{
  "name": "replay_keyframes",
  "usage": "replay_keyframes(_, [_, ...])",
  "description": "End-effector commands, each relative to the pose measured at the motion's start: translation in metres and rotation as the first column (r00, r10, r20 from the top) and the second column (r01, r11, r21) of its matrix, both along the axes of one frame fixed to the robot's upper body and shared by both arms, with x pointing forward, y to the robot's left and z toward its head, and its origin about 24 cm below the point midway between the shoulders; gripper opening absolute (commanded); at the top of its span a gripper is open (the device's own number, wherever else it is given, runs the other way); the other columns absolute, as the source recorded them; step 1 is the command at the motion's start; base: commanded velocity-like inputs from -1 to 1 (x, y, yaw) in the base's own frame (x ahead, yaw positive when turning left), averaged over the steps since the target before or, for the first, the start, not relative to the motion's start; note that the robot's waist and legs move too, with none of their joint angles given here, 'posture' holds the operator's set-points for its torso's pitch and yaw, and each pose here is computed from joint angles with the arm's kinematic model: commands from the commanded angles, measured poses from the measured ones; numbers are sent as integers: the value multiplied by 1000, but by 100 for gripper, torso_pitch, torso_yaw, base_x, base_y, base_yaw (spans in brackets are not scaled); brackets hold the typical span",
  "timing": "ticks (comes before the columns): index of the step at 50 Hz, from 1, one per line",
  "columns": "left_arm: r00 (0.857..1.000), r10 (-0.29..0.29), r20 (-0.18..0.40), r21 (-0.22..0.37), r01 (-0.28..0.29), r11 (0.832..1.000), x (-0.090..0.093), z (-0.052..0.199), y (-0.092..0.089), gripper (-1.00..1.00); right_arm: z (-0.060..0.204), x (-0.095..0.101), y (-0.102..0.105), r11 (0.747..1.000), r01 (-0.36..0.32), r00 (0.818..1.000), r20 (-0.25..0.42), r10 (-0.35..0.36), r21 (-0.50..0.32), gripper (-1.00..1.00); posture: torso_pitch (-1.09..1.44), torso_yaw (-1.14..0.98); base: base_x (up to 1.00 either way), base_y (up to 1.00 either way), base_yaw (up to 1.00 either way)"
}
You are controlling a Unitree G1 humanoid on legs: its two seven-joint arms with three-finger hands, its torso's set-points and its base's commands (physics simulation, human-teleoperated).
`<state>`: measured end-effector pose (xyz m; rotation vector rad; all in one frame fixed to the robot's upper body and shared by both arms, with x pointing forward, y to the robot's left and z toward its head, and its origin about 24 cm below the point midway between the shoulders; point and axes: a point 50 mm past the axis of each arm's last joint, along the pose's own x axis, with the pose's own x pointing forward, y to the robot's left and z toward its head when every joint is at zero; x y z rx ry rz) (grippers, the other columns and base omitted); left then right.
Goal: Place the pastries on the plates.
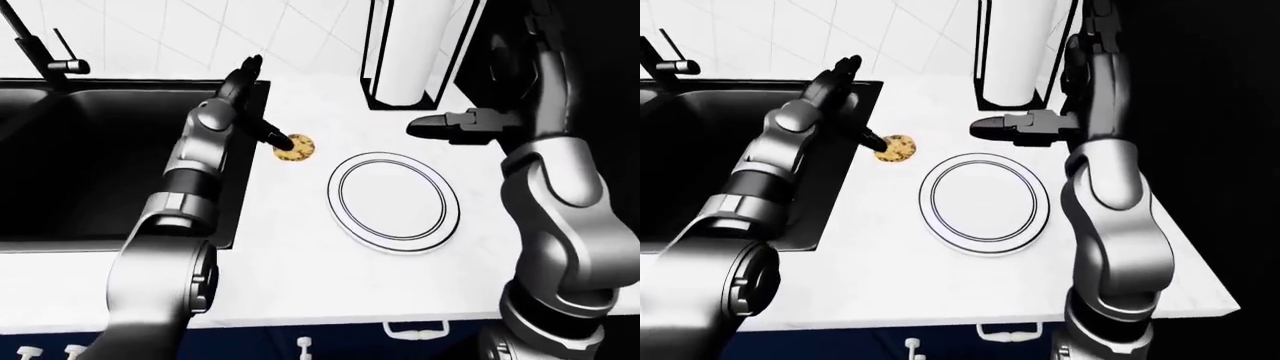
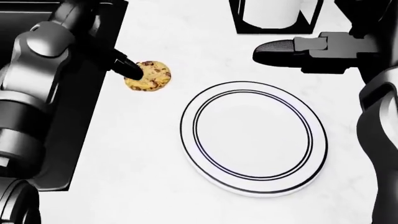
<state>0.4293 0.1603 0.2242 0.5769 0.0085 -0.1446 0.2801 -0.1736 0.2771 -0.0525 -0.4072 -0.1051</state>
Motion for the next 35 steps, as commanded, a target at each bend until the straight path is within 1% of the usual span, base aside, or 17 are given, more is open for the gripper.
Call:
replay_keyframes(1, [990,-60,127,35,56,998,-1,32,-13,100,13,-7,0,1000,4,997,77,-3,-5,100,0,0,0,0,0])
replay_keyframes(2, [991,-79,109,28,76,997,0,30,-17,100,13,-7,0,1000,5,997,76,-5,-5,100,0,0,0,0,0])
replay_keyframes(4, [993,-85,86,48,81,996,1,23,-21,100,12,-7,0,1000,5,997,77,-5,-2,100,0,0,0,0,0])
replay_keyframes(6, [991,-106,79,45,103,994,1,20,-27,100,12,-8,0,1000,5,997,76,-5,0,100,0,0,0,0,0])
replay_keyframes(10, [990,-114,78,23,113,993,2,14,-33,100,13,-9,1,1000,2,997,77,-3,8,100,0,0,0,0,0])
replay_keyframes(15, [988,-142,61,49,139,989,1,7,-40,100,13,-10,0,1000,7,997,76,-8,6,100,0,0,0,0,0])
replay_keyframes(17, [987,-149,53,51,147,988,1,5,-42,100,13,-11,0,1000,7,997,75,-7,7,100,0,0,0,0,0])
replay_keyframes(18, [988,-145,51,55,142,988,2,3,-42,100,13,-11,-1,1000,7,997,76,-7,8,100,0,0,0,0,0])
replay_keyframes(21, [987,-156,29,62,154,986,1,-3,-47,100,14,-12,-1,1000,6,997,77,-7,7,100,0,0,0,0,0])
replay_keyframes(25, [990,-142,23,87,140,986,2,-6,-45,100,15,-12,-2,1000,9,997,78,-10,8,100,0,0,0,0,0])
replay_keyframes(26, [990,-143,18,86,141,986,2,-7,-46,100,15,-12,-2,1000,9,997,78,-9,5,100,0,0,0,0,0])
replay_keyframes(27, [990,-137,17,106,134,985,2,-9,-45,100,15,-12,-2,1000,9,997,78,-9,8,100,0,0,0,0,0])
replay_keyframes(28, [991,-136,12,105,134,985,2,-10,-44,100,15,-12,-2,1000,9,997,79,-10,8,100,0,0,0,0,0])
replay_keyframes(30, [992,-130,3,123,128,984,2,-14,-42,100,15,-12,-3,1000,10,997,79,-10,7,100,0,0,0,0,0])
replay_keyframes(35, [993,-121,-13,123,121,985,1,-20,-39,100,12,-13,-4,1000,13,997,76,-14,9,100,0,0,0,0,0])
